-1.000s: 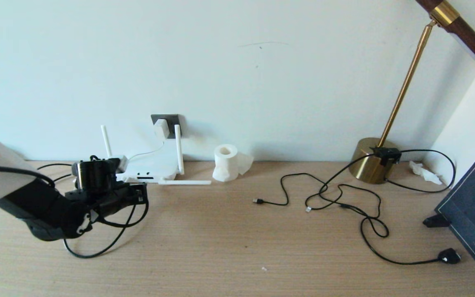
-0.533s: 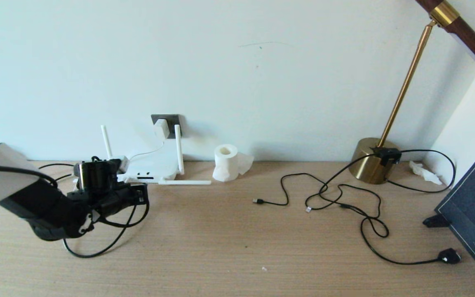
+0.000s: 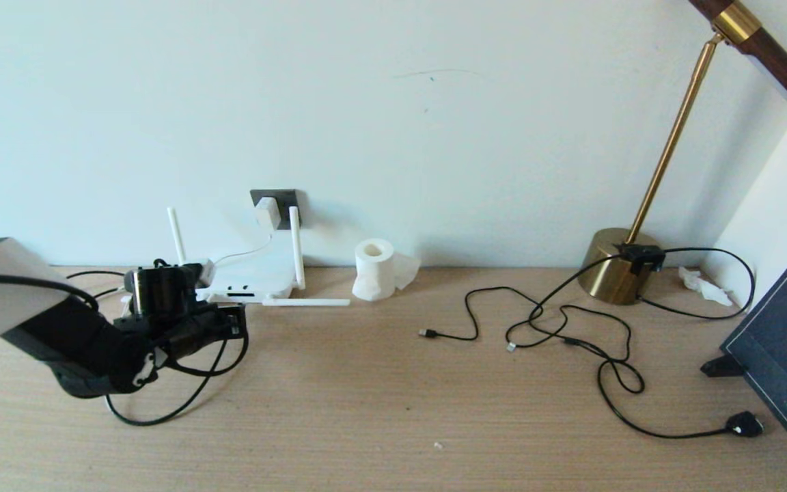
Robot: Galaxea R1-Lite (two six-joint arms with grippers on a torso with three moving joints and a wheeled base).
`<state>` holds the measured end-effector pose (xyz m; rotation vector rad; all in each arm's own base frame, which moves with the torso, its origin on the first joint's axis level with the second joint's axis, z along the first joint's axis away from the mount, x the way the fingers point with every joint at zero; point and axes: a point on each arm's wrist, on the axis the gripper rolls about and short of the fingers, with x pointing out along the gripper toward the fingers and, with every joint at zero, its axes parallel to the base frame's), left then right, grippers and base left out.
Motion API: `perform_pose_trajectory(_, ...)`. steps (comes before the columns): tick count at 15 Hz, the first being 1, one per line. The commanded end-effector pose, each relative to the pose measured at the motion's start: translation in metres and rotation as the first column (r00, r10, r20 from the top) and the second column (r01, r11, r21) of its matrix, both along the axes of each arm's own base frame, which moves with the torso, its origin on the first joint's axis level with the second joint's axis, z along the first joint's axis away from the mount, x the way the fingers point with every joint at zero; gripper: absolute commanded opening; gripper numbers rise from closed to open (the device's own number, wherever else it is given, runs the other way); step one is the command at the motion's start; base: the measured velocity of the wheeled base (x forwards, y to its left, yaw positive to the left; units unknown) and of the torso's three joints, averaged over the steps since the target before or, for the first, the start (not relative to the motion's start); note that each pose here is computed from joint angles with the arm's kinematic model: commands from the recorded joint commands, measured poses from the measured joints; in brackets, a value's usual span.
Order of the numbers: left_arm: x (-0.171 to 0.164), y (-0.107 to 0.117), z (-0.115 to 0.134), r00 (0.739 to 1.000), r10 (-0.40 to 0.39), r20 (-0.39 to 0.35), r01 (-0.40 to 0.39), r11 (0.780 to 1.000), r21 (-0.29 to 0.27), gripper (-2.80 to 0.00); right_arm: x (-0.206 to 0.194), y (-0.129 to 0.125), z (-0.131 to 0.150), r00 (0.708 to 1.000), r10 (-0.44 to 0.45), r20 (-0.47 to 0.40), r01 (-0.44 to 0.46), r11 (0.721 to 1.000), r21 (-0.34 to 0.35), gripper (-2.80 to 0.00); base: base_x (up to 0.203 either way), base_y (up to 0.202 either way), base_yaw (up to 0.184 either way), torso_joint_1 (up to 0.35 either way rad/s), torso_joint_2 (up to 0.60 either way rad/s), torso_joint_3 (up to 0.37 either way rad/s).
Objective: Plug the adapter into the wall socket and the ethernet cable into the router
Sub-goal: Align cable and router interface
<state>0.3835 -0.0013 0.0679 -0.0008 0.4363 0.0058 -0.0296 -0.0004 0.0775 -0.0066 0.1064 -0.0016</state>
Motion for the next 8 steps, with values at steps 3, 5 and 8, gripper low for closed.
perform_pose_trajectory(3, 0.0010, -0.0003, 0.0009, 1.000, 0.000, 0.007, 0.000, 1.000, 0.001, -2.80, 0.0001, 0.0000, -0.0001, 1.000, 0.000, -0.003, 0.000, 1.000, 0.000, 0.00, 0.000, 0.000, 0.000, 0.000, 0.00, 0.000)
perform_pose_trajectory(5, 0.0010, -0.0003, 0.0009, 1.000, 0.001, 0.007, -0.001, 1.000, 0.001, -2.80, 0.0001, 0.0000, -0.0001, 1.000, 0.000, -0.003, 0.000, 1.000, 0.000, 0.00, 0.000, 0.000, 0.000, 0.000, 0.00, 0.000)
perform_pose_trajectory(8, 0.0010, -0.0014, 0.0024, 1.000, -0.003, 0.011, 0.003, 1.000, 0.003, -2.80, 0.0001, 0.0000, -0.0001, 1.000, 0.000, -0.003, 0.000, 1.000, 0.000, 0.00, 0.000, 0.000, 0.000, 0.000, 0.00, 0.000)
